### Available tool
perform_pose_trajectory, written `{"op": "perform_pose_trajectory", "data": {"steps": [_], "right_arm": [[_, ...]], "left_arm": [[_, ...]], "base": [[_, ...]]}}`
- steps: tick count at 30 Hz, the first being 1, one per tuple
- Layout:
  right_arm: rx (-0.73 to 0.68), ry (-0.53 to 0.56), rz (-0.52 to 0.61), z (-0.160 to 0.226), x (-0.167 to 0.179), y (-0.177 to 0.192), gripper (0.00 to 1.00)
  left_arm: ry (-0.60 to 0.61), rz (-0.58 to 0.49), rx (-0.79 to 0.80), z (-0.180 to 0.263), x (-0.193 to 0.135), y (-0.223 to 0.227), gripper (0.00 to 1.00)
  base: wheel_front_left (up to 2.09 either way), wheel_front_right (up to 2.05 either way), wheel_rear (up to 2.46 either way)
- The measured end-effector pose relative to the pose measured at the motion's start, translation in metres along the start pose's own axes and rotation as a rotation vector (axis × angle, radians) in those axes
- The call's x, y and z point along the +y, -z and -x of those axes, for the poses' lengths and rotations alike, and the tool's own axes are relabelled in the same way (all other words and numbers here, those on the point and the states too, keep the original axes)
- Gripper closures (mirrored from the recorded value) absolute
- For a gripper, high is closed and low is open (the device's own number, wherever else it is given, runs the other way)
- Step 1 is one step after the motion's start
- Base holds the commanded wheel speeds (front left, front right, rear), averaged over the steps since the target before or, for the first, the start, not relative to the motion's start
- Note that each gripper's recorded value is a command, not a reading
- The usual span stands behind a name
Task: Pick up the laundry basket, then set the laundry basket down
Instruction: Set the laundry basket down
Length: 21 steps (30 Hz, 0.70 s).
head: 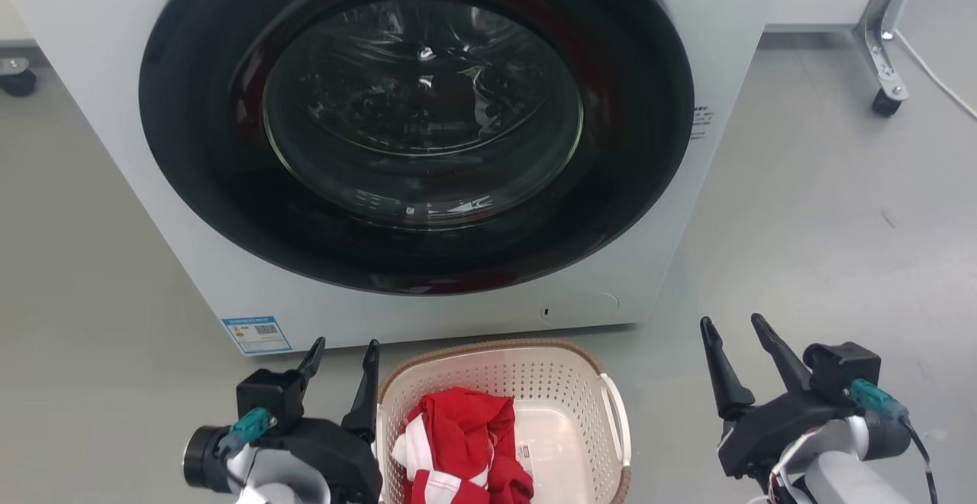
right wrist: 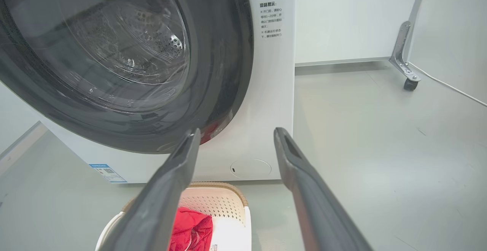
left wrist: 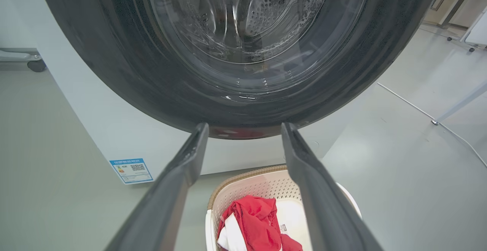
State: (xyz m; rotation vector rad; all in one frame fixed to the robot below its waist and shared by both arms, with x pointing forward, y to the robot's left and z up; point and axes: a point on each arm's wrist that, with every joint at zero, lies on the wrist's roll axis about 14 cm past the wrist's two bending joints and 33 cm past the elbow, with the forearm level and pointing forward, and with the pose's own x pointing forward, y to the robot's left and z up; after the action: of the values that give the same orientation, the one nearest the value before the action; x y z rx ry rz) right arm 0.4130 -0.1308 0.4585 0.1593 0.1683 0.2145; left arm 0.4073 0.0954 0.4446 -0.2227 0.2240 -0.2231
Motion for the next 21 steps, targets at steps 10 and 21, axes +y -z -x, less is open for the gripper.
{"op": "perform_pose_trajectory", "data": {"steps": [10,21], "right_arm": [[-0.105,0.008,0.022,0.028,0.003,-0.023,0.0],[-0.16,0.028,0.021,0.048,0.003,-0.033,0.0]], "left_arm": [[0.018,0.005,-0.132,0.027,-0.006,-0.03,0.0],[-0.086,0.016,-0.194,0.053,0.015,-0.035,0.0]], "base": [[0.0,0.0,0.0],[0.0,0.0,0.0]]}}
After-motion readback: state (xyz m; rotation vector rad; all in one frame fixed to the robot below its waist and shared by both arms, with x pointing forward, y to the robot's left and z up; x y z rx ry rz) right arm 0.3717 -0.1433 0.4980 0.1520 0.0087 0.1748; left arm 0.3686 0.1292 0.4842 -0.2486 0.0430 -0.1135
